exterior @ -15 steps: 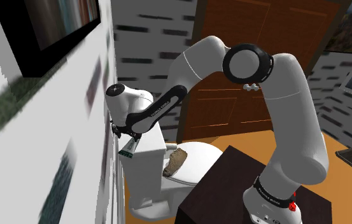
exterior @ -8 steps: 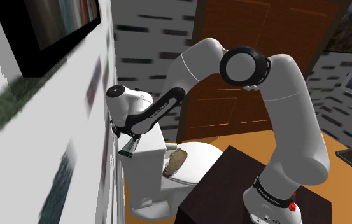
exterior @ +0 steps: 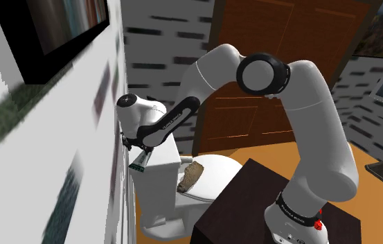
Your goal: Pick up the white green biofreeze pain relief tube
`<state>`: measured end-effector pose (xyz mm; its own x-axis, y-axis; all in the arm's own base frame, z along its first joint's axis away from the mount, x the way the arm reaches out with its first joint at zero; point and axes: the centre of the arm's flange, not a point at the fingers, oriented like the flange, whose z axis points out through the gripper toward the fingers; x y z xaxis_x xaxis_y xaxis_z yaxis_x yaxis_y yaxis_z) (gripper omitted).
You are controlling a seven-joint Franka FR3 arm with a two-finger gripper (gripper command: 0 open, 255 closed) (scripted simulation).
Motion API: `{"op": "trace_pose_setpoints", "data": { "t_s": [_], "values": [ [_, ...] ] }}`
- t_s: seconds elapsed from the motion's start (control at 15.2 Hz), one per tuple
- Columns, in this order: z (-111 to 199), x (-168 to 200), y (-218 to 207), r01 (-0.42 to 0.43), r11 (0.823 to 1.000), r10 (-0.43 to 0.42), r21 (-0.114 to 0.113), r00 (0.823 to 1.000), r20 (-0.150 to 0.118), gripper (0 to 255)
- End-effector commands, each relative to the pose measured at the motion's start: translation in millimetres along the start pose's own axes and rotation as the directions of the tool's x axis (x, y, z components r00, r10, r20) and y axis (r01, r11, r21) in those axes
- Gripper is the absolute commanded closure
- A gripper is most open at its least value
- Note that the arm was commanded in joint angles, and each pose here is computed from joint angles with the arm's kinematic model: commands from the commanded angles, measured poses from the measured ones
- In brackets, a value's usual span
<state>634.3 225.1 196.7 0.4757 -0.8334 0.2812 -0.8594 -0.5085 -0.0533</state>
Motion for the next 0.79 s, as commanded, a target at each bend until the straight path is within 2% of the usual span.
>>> {"op": "trace_pose_setpoints", "data": {
  "t_s": [0.0, 0.73],
  "values": [
    [19, -16, 12, 0.009, 0.995, -0.011, -0.100, 1.000, -0.012, 255],
    [-37, 1, 9, 0.009, 0.995, -0.011, -0.100, 1.000, -0.012, 255]
  ]
}}
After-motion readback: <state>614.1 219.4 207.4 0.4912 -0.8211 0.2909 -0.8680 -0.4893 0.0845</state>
